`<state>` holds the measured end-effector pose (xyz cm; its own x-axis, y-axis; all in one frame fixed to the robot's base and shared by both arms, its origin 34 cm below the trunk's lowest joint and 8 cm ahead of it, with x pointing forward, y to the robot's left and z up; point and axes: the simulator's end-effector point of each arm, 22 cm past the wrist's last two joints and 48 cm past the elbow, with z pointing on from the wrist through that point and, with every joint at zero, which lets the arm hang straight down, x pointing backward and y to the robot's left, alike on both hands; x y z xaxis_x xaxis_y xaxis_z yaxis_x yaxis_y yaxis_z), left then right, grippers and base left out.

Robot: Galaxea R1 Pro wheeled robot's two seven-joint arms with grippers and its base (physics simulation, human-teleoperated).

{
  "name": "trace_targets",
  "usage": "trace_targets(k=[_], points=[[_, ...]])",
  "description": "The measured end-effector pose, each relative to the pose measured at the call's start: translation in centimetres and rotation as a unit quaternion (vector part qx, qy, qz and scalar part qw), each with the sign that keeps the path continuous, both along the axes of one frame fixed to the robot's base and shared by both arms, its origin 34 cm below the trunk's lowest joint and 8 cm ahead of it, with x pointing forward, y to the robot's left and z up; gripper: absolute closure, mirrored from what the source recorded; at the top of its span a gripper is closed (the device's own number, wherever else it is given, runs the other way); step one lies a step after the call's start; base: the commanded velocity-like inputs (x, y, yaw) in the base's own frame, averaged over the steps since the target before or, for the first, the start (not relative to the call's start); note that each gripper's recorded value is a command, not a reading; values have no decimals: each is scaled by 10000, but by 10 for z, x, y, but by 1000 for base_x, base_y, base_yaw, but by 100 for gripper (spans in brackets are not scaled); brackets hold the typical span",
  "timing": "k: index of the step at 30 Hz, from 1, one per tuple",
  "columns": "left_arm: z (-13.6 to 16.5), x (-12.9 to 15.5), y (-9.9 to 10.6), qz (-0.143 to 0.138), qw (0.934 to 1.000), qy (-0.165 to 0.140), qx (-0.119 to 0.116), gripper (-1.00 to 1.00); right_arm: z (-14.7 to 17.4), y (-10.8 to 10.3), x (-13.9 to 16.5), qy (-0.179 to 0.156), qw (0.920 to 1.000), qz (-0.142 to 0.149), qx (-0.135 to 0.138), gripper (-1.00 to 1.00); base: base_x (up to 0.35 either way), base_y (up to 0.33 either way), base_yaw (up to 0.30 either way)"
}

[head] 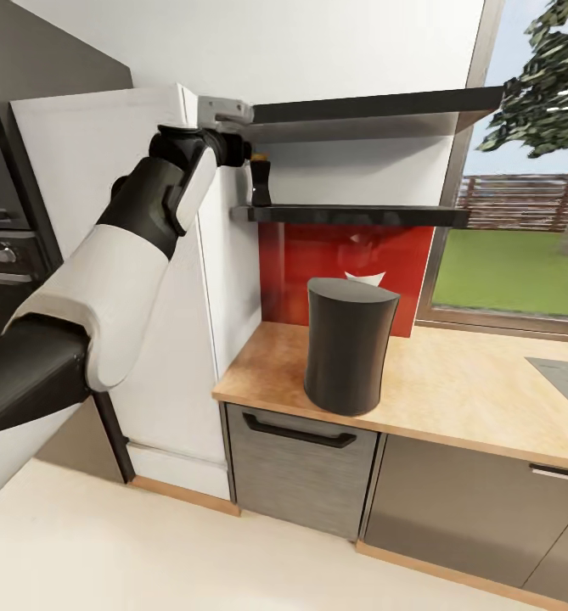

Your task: Set up a coffee station on the kitchen countertop: keep the coffee maker on the countertop, move the bottle of coffee from the kitchen shelf to the counter next to the coffee maker, place a paper coffee filter on top of the coffee maker, put the saucer next to the coffee maker with the coffee cup on the saucer, and place the electric kettle next to the coffee maker.

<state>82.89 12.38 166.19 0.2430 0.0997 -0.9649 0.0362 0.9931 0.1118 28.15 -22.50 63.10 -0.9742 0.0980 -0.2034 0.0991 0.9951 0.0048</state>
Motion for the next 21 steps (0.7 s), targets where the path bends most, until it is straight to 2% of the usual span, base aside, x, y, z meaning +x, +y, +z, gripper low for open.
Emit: trace_targets(k=[3, 8, 16, 21], points=[[-6, 10, -3, -49, 9998, -153, -123, -100, 0, -1, -2, 14, 10000, -1, -4, -100, 0, 0, 0], [-22, 20, -5, -156, 9994, -79, -310, -100, -1, -1, -4, 25, 10000, -1, -5, -100, 0, 0, 0], [-17, 18, -6, -208, 9984, -348, -390, -100, -1, -1, -4, 27, 10000, -1, -6, -100, 0, 0, -7], [-17, 18, -6, -206, 9984, -356, -388, -100, -1, -1, -5, 42, 10000, -1, -5, -100, 0, 0, -196]])
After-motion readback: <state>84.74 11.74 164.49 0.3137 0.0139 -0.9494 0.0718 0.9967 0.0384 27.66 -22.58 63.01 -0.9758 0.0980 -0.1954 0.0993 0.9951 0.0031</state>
